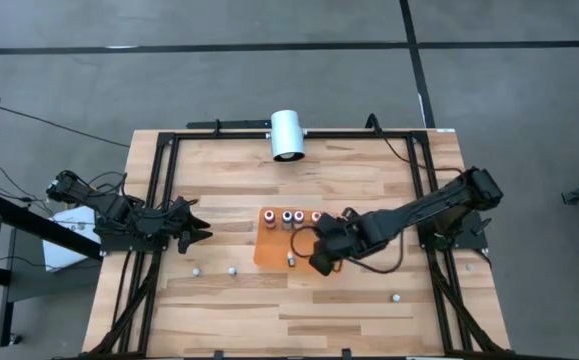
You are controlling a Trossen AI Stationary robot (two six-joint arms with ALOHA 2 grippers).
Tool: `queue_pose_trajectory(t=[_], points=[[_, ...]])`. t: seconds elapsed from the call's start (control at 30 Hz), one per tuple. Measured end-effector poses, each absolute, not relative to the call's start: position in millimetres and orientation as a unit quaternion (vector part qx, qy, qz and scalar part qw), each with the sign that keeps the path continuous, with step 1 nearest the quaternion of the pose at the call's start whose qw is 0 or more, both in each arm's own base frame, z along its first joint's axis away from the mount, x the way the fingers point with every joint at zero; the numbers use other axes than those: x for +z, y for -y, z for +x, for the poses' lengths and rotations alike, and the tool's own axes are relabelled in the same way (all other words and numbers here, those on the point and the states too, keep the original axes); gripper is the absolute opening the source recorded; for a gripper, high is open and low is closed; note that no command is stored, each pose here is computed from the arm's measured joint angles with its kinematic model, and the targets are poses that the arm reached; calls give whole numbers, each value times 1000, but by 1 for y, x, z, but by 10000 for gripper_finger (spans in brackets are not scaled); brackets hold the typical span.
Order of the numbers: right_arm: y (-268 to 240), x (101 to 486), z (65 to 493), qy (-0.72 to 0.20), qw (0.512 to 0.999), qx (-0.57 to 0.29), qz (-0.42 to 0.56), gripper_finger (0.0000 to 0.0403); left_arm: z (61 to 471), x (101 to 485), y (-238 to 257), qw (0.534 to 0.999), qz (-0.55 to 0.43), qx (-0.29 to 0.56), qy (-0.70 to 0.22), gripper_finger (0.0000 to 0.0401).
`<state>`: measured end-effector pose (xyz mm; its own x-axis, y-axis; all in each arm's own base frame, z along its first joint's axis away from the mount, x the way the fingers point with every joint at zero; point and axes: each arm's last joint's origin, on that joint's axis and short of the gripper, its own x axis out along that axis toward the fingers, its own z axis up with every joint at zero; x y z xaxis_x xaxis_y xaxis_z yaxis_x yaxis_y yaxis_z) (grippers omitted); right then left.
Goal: Pick & Place food coloring
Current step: Put the small black food coloring into the orange bin
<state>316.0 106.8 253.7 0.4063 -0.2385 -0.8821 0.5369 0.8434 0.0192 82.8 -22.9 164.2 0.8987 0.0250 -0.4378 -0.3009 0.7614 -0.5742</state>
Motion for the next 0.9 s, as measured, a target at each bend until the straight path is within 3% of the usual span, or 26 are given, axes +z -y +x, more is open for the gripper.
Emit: queue_pose_trajectory(t=[0.33, 0.9], points=[[-137, 258, 276, -511, 791, -300, 152, 203, 83, 164, 23, 915, -333, 90, -207, 194], [-150, 257, 253, -517, 779, -340, 106, 167, 83, 164, 23, 911, -344, 93, -207, 194]])
